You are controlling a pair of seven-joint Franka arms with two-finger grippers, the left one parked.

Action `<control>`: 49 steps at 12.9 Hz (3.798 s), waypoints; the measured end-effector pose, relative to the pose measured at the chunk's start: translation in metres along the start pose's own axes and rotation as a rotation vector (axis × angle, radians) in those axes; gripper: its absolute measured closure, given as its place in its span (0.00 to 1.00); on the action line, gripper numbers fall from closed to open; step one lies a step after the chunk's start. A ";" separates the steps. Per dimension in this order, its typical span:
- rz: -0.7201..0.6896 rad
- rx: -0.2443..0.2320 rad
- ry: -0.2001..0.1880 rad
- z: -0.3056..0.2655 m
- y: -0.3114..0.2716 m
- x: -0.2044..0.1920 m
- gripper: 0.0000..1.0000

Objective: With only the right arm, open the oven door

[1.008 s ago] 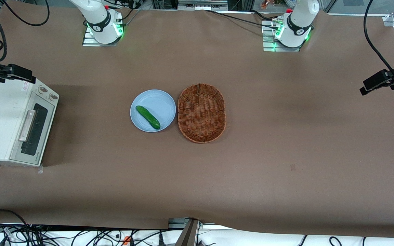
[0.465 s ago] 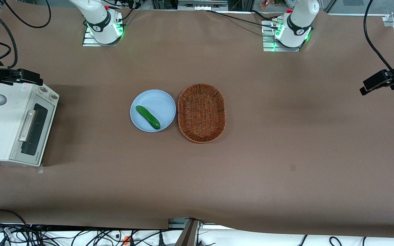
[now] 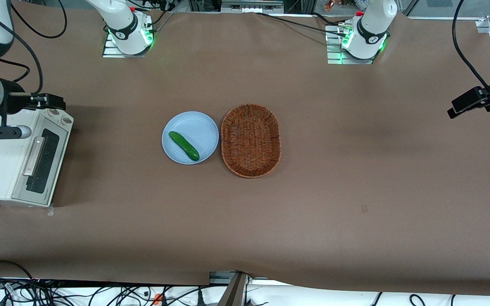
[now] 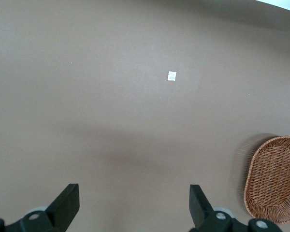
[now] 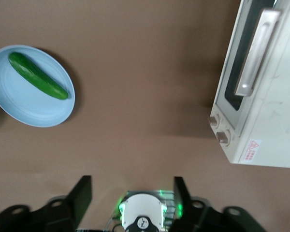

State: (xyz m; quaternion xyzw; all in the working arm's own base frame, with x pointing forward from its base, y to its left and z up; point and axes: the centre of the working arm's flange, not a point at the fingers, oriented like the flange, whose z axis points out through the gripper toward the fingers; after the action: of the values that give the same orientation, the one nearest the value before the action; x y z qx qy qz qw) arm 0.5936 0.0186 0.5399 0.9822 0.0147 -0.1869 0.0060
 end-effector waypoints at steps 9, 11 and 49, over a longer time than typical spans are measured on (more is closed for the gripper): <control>-0.072 -0.199 -0.183 0.103 -0.015 0.076 0.99; -0.108 -0.265 -0.178 0.115 -0.009 0.090 0.99; -0.432 -0.503 -0.244 0.179 0.080 0.134 0.99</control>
State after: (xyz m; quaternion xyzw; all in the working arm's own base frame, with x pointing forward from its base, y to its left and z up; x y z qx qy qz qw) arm 0.6552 -0.0611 0.3247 0.8946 0.2671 -0.2903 0.2100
